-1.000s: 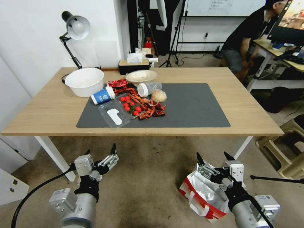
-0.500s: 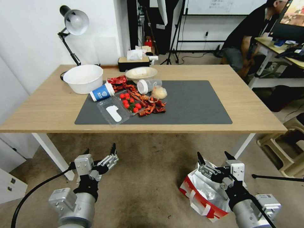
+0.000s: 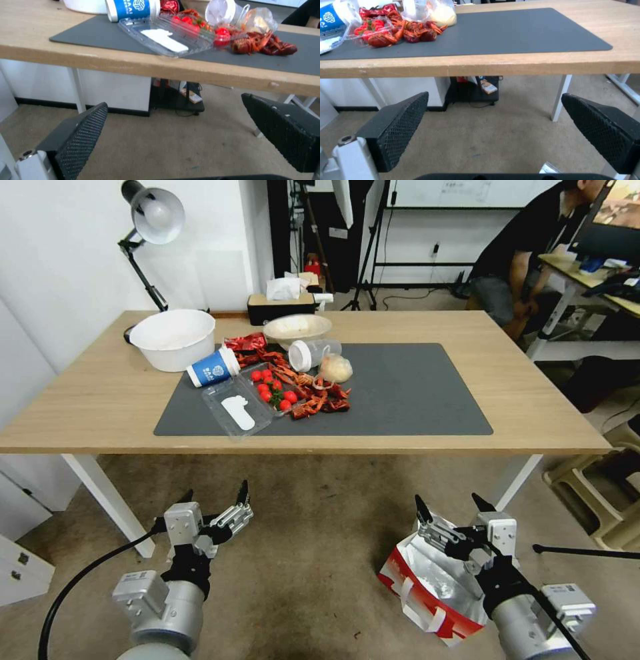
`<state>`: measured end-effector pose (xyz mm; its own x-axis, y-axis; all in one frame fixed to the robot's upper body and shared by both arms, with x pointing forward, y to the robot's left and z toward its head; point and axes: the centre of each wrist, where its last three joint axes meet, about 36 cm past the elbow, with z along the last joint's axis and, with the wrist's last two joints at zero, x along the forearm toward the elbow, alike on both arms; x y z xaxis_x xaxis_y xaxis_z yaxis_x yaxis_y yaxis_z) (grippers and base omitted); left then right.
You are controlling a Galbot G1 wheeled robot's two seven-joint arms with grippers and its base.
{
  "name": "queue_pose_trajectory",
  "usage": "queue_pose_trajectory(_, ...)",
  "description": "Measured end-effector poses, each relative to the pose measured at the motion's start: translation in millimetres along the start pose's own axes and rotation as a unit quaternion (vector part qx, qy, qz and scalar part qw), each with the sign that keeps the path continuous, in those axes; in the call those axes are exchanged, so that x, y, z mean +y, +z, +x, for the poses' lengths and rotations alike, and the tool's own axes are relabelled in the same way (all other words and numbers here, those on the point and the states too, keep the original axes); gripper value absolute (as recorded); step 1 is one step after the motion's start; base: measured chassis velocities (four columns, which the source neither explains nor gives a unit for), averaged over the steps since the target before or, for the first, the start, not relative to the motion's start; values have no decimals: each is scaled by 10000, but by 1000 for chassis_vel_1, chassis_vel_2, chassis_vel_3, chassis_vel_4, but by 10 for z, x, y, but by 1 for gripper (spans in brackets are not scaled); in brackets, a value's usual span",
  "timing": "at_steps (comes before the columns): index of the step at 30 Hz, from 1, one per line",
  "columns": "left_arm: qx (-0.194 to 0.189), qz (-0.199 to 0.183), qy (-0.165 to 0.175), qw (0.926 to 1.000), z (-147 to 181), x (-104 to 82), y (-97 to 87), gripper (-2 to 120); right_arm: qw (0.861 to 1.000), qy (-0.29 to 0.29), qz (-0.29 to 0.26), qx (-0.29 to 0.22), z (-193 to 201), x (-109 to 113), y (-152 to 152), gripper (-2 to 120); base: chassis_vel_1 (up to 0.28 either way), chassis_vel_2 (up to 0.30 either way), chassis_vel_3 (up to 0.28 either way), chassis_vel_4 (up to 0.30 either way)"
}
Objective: Pick up the food delivery bag from the floor and place it on the table.
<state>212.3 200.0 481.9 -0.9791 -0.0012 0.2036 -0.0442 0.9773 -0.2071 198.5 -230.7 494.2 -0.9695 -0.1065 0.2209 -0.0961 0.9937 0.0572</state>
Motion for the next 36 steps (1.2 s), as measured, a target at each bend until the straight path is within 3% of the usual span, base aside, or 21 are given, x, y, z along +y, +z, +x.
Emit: queue_pose_trajectory(36,20,-77,-5,10000,13,31,53,100,9999,-84,-101,-58,-41,-20,69,100,0,0,0,0)
